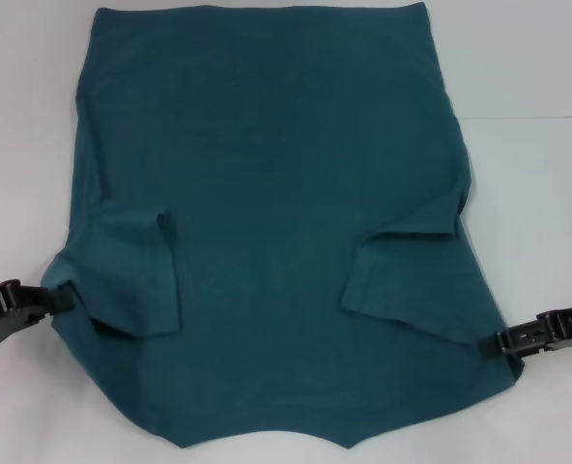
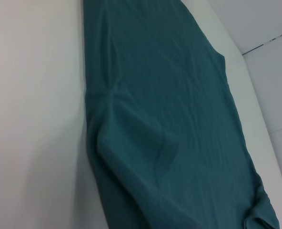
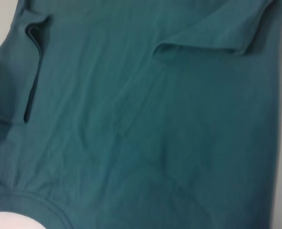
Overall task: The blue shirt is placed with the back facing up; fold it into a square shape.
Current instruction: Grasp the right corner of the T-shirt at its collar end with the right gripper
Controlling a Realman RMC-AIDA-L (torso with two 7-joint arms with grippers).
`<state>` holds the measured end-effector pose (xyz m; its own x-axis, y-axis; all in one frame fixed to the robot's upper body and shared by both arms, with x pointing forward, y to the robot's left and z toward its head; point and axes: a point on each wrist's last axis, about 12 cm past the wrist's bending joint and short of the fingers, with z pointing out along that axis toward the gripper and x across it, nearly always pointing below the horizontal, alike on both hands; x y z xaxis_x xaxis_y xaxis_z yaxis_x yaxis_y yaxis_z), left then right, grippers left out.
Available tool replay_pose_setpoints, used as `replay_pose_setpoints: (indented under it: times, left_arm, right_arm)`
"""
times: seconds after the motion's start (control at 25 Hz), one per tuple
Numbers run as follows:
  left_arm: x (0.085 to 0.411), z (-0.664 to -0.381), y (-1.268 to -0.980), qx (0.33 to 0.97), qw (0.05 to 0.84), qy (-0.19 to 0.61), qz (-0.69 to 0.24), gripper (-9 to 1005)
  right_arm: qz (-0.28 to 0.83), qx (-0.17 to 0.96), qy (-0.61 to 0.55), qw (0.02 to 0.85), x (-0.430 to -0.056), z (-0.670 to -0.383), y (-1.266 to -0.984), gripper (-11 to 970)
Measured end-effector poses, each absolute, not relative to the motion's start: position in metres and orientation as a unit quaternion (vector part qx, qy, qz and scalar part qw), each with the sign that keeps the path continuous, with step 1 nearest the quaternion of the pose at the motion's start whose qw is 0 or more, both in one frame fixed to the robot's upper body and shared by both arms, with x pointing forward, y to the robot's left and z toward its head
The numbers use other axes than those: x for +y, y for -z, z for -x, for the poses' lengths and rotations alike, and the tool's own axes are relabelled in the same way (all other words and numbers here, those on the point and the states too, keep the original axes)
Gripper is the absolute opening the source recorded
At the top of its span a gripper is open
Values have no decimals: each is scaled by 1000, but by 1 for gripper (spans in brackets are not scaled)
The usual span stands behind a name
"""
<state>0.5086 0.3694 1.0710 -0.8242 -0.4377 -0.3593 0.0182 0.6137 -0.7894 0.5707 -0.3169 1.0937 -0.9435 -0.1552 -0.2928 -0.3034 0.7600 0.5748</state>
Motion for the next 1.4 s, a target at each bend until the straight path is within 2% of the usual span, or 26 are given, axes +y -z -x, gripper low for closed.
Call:
replay_pose_setpoints:
  times: [0.8, 1.4]
  left_arm:
    - [368, -507, -1069, 856, 268, 424, 124, -2]
    - [368, -507, -1069, 856, 268, 424, 124, 0]
  right_arm:
    - [152, 924, -335, 101, -290, -572, -1090, 709]
    - [150, 927, -330, 98, -286, -577, -1093, 696]
